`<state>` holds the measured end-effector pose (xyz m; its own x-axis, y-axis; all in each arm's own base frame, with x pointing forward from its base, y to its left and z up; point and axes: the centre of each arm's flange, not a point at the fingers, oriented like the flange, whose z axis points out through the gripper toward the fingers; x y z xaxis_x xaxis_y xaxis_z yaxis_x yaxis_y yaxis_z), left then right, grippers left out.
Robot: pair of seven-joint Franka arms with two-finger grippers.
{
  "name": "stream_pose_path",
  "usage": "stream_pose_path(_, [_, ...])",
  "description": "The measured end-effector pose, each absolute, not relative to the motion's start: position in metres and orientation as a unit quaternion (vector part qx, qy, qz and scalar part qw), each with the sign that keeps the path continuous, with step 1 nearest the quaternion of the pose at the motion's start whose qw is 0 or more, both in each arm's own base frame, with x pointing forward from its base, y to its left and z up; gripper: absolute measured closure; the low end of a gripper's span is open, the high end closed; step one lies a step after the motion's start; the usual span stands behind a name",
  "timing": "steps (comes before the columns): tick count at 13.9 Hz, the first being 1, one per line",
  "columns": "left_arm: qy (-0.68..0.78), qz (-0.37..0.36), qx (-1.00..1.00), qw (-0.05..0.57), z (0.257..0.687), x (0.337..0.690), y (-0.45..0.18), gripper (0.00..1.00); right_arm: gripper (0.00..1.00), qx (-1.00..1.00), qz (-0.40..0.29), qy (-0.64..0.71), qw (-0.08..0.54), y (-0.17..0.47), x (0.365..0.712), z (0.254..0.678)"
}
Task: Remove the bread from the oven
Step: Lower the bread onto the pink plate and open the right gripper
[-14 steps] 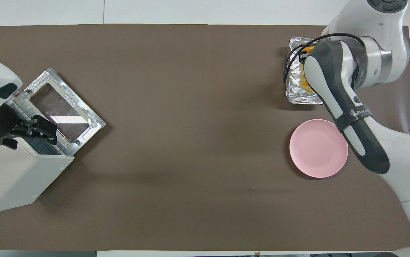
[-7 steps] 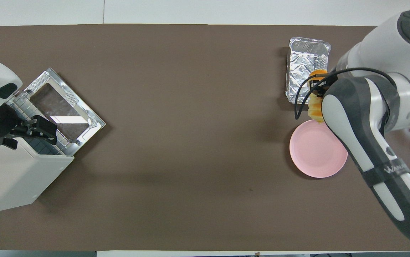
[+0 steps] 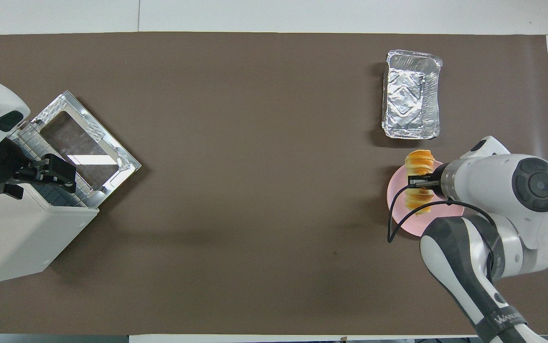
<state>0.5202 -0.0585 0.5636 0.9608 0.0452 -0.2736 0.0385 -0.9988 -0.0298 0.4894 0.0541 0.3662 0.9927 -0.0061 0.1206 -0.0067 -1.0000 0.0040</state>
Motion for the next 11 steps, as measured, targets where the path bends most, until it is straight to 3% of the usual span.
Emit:
stream_pose_path(9, [-0.021, 0.138, -0.990, 0.012, 0.564, 0.520, -0.059, 0.00, 0.91, 0.997, 0.082, -0.004, -0.003, 0.052, 0.480, 0.328])
stream_pose_path(11, [-0.021, 0.138, -0.990, 0.012, 0.564, 0.520, -0.059, 0.00, 0.77, 0.997, 0.082, -0.006, -0.002, 0.051, 0.480, 0.328])
